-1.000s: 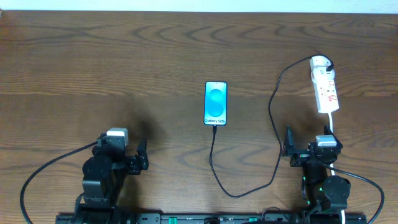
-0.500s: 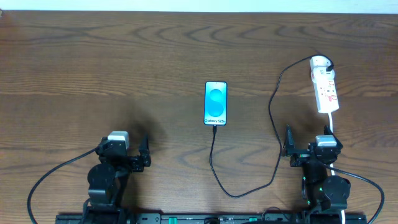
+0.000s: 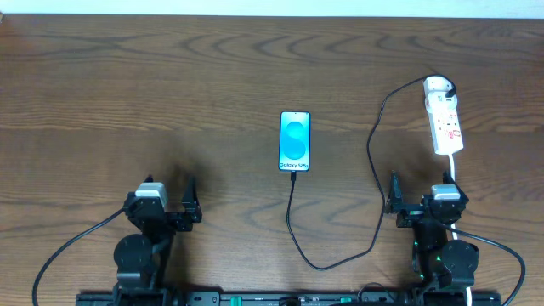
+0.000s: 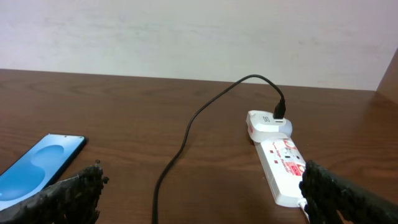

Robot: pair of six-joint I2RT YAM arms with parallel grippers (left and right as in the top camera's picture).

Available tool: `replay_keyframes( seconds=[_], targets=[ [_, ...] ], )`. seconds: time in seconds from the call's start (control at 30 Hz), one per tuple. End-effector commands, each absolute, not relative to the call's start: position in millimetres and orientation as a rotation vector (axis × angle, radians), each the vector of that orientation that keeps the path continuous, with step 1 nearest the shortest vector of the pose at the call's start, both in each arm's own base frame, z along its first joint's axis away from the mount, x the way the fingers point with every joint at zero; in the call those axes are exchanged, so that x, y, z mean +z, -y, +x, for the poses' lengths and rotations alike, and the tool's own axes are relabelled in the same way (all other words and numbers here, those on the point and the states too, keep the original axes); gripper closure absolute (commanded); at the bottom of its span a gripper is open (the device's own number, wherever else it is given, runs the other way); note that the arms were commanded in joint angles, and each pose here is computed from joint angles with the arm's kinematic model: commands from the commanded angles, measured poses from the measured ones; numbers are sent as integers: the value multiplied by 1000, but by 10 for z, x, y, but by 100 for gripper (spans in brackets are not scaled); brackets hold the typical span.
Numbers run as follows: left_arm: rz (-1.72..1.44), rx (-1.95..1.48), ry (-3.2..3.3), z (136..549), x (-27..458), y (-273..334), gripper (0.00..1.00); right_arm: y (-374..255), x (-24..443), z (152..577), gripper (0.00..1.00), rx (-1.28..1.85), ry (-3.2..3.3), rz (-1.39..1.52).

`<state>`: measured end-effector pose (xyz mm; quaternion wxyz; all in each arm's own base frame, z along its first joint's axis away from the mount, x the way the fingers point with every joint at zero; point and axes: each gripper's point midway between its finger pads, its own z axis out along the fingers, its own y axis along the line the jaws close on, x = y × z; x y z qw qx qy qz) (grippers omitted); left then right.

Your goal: Plug charger to phone and switch on socket

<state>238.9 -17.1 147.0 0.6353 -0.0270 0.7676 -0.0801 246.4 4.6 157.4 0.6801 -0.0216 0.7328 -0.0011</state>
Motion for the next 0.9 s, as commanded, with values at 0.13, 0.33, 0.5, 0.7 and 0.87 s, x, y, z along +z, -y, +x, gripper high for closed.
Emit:
replay_keyframes(
  seconds=[0.13, 0.33, 0.5, 0.7, 0.87],
  targets=[
    [-66, -189, -1653, 2453, 1549, 157, 12, -69, 1567, 2461, 1, 12, -1644, -47],
    [-73, -182, -1686, 2446, 1467, 144, 12, -69, 1567, 2461, 1, 12, -1644, -47],
    [-72, -178, -1717, 2436, 1390, 145, 12, -69, 1567, 2461, 1, 12, -1644, -47],
    [-70, -177, -1726, 2438, 1371, 147, 12, -69, 1567, 2461, 1, 12, -1644, -47],
    [-72, -179, -1770, 2446, 1272, 152, 12, -69, 1567, 2461, 1, 12, -1644, -47]
  ],
)
